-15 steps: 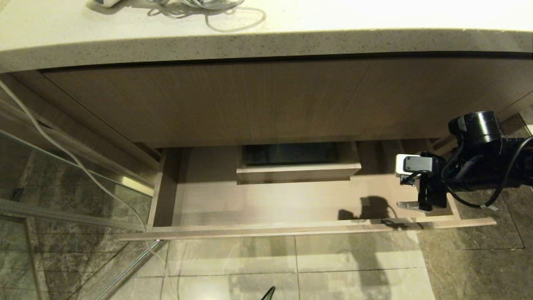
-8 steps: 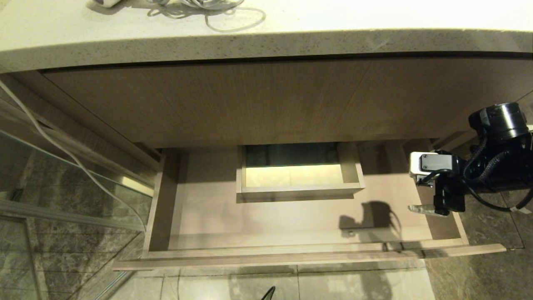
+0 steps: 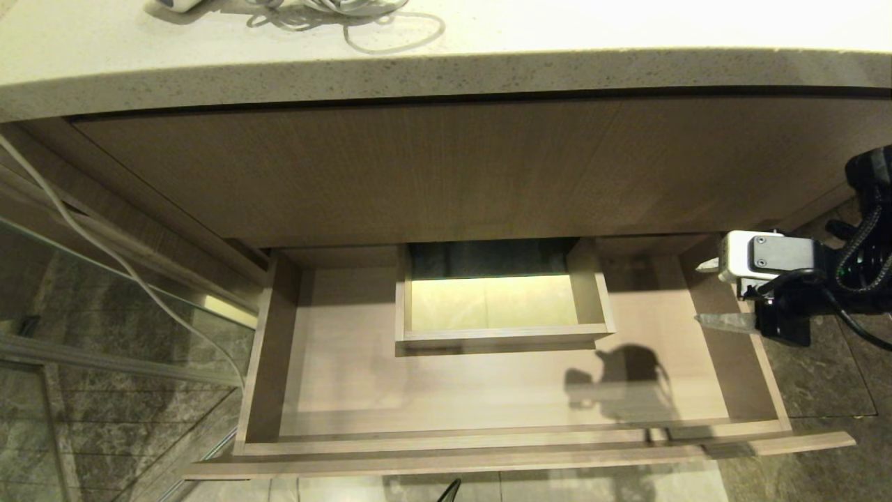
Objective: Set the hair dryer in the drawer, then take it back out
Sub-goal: Pick up the hairdryer
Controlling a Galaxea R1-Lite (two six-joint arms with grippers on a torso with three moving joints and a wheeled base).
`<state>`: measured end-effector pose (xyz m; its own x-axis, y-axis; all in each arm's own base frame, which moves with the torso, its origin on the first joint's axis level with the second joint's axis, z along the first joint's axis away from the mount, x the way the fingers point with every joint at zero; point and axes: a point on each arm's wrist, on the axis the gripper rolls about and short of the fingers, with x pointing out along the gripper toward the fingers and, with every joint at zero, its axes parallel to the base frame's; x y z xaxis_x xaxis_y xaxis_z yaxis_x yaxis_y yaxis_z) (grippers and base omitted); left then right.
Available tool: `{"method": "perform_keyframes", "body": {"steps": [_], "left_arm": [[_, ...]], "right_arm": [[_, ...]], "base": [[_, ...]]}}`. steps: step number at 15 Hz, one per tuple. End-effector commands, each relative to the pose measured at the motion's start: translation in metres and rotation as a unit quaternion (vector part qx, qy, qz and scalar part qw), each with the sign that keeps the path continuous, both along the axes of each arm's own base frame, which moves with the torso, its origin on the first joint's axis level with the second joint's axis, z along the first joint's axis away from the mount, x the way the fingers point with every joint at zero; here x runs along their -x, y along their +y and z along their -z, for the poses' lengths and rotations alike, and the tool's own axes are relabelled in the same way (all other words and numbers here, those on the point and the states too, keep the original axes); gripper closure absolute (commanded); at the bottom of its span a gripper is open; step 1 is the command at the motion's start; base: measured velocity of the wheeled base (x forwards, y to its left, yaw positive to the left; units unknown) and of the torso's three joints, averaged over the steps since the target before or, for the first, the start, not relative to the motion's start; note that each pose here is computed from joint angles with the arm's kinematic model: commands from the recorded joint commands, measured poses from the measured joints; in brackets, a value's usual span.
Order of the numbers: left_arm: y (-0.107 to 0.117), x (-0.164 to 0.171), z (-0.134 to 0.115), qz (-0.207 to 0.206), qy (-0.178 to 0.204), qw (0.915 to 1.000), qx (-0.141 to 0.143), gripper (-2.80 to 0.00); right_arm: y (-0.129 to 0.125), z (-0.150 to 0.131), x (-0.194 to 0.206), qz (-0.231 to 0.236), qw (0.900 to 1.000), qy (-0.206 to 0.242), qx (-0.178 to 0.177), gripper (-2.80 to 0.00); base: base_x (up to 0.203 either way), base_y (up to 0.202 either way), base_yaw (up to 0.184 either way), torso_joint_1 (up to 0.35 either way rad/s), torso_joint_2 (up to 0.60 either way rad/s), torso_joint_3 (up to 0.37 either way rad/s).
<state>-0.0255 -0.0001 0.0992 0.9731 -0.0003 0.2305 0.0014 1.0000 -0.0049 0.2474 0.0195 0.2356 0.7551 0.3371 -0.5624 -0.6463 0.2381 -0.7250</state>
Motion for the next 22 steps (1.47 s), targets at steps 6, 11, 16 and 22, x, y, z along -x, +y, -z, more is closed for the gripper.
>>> {"method": "perform_keyframes", "body": {"steps": [6, 11, 16, 22], "left_arm": [[0.000, -0.004, 0.011, 0.000, 0.019, 0.9998, 0.000, -2.80], [0.000, -0.004, 0.011, 0.000, 0.019, 0.9998, 0.000, -2.80], [0.000, -0.004, 0.011, 0.000, 0.019, 0.9998, 0.000, -2.80], [0.000, -0.004, 0.011, 0.000, 0.019, 0.9998, 0.000, -2.80]], "right_arm": [[0.000, -0.045, 0.068, -0.016, 0.999, -0.043, -0.005, 0.00], [0.001, -0.052, 0.116, -0.029, 0.999, 0.017, -0.005, 0.00], [0.005, -0.061, 0.150, -0.038, 0.995, 0.073, -0.055, 0.00], [0.008, -0.074, 0.160, -0.034, 0.986, 0.088, -0.141, 0.00]], "base": [[0.000, 0.000, 0.000, 0.000, 0.00, 0.000], [0.000, 0.000, 0.000, 0.000, 0.00, 0.000], [0.000, 0.000, 0.000, 0.000, 0.00, 0.000], [0.000, 0.000, 0.000, 0.000, 0.00, 0.000]]}}
